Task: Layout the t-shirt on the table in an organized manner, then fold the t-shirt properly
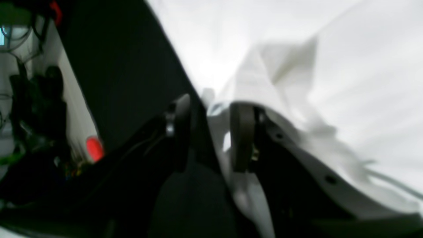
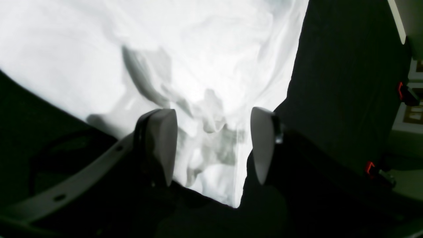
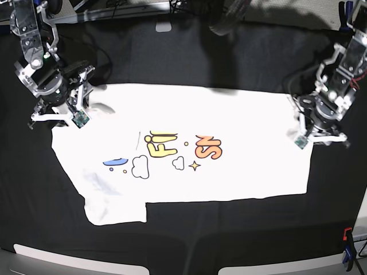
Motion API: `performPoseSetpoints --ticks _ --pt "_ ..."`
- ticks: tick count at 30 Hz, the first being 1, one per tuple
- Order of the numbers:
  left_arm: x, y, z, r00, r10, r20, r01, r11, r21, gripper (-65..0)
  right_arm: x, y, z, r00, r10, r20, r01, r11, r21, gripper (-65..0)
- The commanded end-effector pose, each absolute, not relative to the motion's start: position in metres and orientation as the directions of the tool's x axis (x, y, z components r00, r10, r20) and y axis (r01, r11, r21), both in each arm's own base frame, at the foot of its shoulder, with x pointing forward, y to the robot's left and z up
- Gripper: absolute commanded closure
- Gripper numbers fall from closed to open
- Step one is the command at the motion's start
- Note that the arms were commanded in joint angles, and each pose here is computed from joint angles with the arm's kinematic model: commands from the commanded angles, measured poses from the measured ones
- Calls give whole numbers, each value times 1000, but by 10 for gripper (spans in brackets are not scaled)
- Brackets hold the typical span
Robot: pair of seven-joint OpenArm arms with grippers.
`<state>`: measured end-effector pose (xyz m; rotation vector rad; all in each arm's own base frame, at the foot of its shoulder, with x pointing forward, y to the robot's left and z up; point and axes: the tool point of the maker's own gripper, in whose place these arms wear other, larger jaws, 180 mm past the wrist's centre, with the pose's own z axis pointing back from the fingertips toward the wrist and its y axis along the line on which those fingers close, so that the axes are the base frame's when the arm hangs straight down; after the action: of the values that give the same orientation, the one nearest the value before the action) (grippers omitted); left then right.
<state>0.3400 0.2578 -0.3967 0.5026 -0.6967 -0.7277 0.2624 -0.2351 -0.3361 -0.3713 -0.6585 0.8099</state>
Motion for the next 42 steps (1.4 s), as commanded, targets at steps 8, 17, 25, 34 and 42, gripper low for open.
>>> performPoseSetpoints --ticks 8,17,25,34,42 --pt "378 315 -367 590 -736 333 324 593 737 -190 270 -237 -324 485 770 413 -525 635 -567 -342" --pt "396 322 -330 580 -711 398 173 585 792 -190 272 -239 -322 497 756 427 -499 651 -572 -342" --pt "378 232 -280 340 -824 454 219 539 813 -190 278 -251 -314 543 698 467 -395 703 -592 -342" --pt "266 160 -376 232 -875 425 696 455 555 -190 276 -253 -315 554 695 458 -395 703 -591 -342" --pt "256 204 -396 301 -908 291 694 418 586 -191 276 -253 -315 554 696 457 -395 703 -592 -342"
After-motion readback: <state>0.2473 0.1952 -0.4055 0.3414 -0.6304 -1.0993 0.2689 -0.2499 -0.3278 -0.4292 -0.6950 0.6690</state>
